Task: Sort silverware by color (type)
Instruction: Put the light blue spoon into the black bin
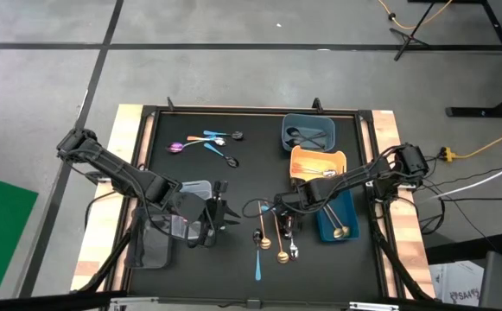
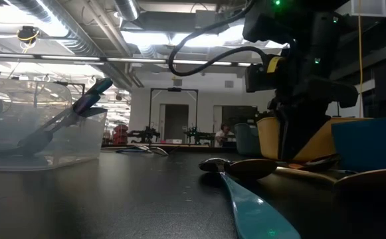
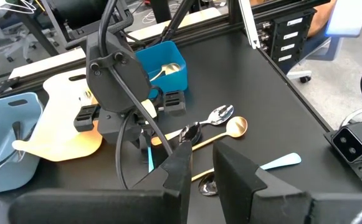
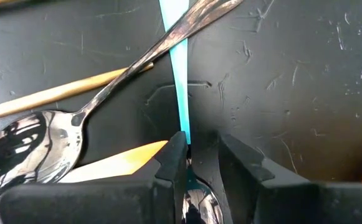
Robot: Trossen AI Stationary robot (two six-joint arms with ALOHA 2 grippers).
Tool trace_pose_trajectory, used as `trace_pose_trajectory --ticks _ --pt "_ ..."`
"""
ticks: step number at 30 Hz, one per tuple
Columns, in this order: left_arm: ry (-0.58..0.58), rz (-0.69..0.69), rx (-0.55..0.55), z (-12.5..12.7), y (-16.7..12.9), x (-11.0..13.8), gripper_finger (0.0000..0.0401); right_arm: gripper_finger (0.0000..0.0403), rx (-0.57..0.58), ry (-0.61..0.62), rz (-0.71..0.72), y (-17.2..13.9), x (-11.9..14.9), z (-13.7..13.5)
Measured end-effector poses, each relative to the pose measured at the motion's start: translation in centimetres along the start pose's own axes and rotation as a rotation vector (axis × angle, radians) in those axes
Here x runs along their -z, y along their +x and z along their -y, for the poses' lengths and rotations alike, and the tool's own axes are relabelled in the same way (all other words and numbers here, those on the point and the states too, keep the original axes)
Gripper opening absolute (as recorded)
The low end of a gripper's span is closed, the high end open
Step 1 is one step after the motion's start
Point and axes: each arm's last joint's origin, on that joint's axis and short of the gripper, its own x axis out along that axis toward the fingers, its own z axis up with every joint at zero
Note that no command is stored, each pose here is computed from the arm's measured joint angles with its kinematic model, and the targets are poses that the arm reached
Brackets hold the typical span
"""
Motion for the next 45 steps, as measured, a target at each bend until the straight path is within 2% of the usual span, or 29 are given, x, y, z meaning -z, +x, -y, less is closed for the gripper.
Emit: trace_pose_trajectory --ticks 22,29,45 --pt "0.0 0.0 0.0 0.0 0.0 0.0 0.0059 0.0085 0.011 -0.005 0.048 -0.1 -0.6 -0.1" --pt "0.0 0.0 0.0 0.0 0.0 0.0 0.0059 0.0085 -0.036 -0.039 0.088 -1.0 -1.8 -0.6" --pt "0.0 -0.001 0.0 0.0 0.0 0.0 0.0059 0.0085 -0.003 -0.043 0.038 0.8 0.5 0.1"
